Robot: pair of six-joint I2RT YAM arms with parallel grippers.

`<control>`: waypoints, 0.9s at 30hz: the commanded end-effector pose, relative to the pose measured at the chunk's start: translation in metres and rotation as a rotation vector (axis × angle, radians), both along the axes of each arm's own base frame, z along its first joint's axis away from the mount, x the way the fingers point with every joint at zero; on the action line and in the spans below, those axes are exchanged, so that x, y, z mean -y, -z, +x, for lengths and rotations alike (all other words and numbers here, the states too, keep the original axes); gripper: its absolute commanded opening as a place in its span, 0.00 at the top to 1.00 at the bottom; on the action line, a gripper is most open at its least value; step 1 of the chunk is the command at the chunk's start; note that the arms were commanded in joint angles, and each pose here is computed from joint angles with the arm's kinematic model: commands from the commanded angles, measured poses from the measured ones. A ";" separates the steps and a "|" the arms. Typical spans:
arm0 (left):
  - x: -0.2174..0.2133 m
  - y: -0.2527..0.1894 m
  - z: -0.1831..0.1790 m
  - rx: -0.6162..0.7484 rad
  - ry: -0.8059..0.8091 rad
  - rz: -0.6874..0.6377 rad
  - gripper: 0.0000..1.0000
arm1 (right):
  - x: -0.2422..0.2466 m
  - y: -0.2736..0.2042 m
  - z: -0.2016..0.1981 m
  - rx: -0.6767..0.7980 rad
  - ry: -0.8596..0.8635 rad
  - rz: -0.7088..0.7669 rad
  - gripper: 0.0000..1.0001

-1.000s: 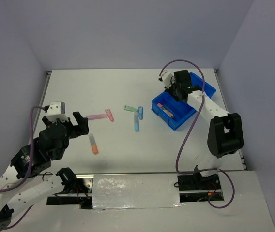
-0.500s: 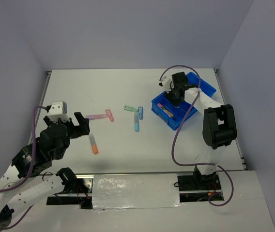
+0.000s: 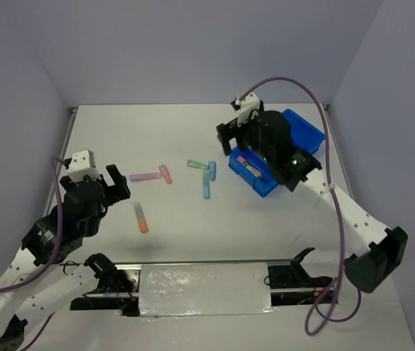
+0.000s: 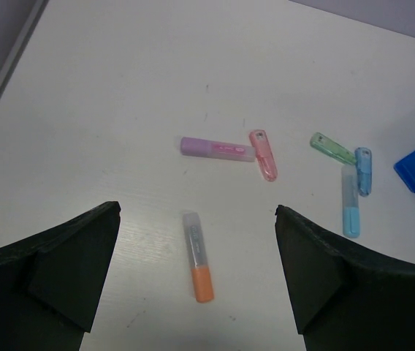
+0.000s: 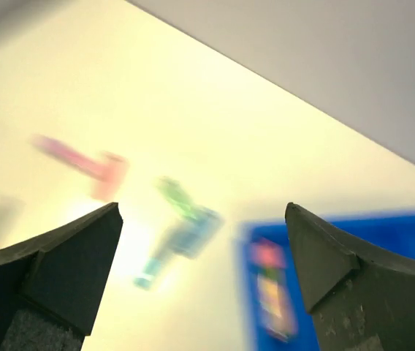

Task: Sort the stationery into containers
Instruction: Pick up the stationery from the center of the board.

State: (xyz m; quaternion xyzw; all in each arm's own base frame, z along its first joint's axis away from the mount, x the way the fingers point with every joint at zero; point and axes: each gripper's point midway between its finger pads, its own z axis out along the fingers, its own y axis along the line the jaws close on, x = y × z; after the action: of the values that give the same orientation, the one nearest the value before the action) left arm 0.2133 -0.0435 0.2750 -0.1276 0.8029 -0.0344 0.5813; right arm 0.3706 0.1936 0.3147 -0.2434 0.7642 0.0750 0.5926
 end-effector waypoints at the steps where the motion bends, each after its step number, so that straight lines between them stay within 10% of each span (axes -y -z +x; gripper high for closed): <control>1: -0.011 -0.007 0.005 0.010 -0.072 -0.026 0.01 | -0.063 0.020 -0.018 -0.122 -0.031 0.343 0.00; 13: -0.018 0.001 0.012 -0.018 -0.103 -0.012 0.01 | -0.114 0.207 -0.014 -0.500 0.369 0.155 0.07; 27: -0.011 0.005 0.017 -0.037 -0.061 -0.005 0.01 | -0.121 0.264 -0.022 -0.595 0.383 0.065 0.31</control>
State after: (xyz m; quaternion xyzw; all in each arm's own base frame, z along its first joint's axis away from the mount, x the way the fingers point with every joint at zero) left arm 0.2248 -0.0278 0.2615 -0.1608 0.8160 -0.0045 0.5553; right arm 0.3362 0.3139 0.0461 -0.0634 0.9339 0.0594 0.3468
